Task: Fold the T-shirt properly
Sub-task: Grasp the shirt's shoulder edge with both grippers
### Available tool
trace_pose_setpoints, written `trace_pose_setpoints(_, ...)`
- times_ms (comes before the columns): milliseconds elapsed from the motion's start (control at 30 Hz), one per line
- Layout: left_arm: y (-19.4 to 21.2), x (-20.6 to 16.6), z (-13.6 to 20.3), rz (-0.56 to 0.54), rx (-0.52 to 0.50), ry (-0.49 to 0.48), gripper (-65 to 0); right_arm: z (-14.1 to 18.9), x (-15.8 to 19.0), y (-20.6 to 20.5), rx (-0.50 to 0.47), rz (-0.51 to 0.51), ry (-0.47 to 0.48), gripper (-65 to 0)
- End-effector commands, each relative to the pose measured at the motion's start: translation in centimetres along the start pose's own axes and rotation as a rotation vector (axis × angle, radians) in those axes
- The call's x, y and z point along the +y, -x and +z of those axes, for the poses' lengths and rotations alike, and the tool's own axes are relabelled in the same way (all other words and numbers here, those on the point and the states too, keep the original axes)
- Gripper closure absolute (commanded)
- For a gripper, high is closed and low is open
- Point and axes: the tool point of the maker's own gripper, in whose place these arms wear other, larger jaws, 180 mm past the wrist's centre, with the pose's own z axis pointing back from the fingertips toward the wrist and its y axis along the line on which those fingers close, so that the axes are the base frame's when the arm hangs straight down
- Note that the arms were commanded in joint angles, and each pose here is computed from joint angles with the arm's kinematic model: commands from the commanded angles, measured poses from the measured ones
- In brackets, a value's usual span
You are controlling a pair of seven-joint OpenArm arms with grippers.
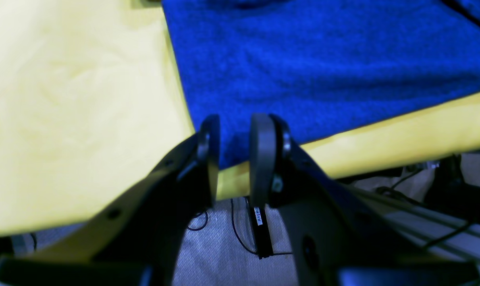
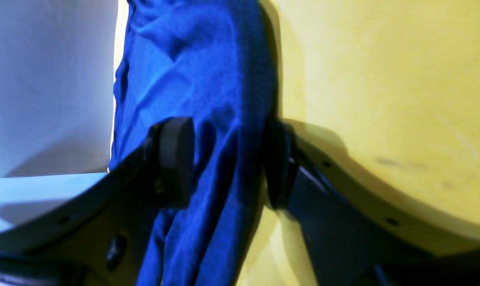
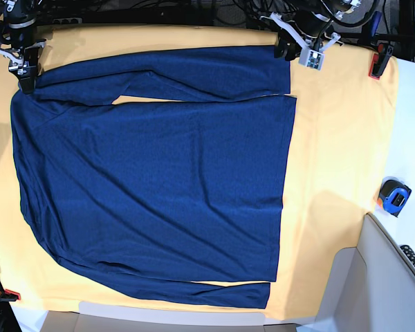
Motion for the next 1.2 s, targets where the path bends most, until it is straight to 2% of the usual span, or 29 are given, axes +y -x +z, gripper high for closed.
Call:
trace_pose_setpoints(0,-0.4,-0.2,0.3,-0.004,-0.016,0.008,-13.6,-1.1,0.0,1.6,0.067,0.006,0.014,-29.4)
trace_pose_setpoints(200,-0.4,-0.2,0.3,-0.004,-0.016,0.008,-13.6,-1.2,-0.5,2.4,0.085,-0.008,0.028,-29.4)
trace_pose_setpoints(300,-0.3,-0.2,0.3,-0.004,-0.014,0.008,-13.6,-1.2,-1.5,2.8,0.098,-0.041,0.082,-28.8)
trace_pose_setpoints(367,-0.2,-0.3,0.3,-0.004,-0.004,0.009,-13.6,-1.1,-2.1,3.3,0.107,-0.064,0.12,-24.0)
trace_pose_setpoints(467,0.7,-0.3,0.3,-0.004,0.05,0.009,-13.6,-0.6,-3.1,3.7,0.117,-0.091,0.175,-11.8)
trace_pose_setpoints(500,0.9,-0.2,0.3,-0.004,0.062,0.007,-13.6,-0.5,-3.5,3.9,0.122,-0.106,0.191,-9.6)
trace_pose_setpoints(800,1.6,-0.8,0.3,0.028,0.09,0.009,-13.6,2.7,-7.3,6.3,0.117,-0.258,0.418,-9.4)
trace_pose_setpoints(933,2.7,-1.5,0.2,0.054,0.152,0.017,-13.6,3.1,-7.3,6.5,0.109,-0.236,0.453,-9.3)
trace_pose_setpoints(1167,2.3,-1.6,0.3,0.058,0.148,0.02,-13.6,3.1,-5.6,6.9,0.098,-0.216,0.424,-8.5)
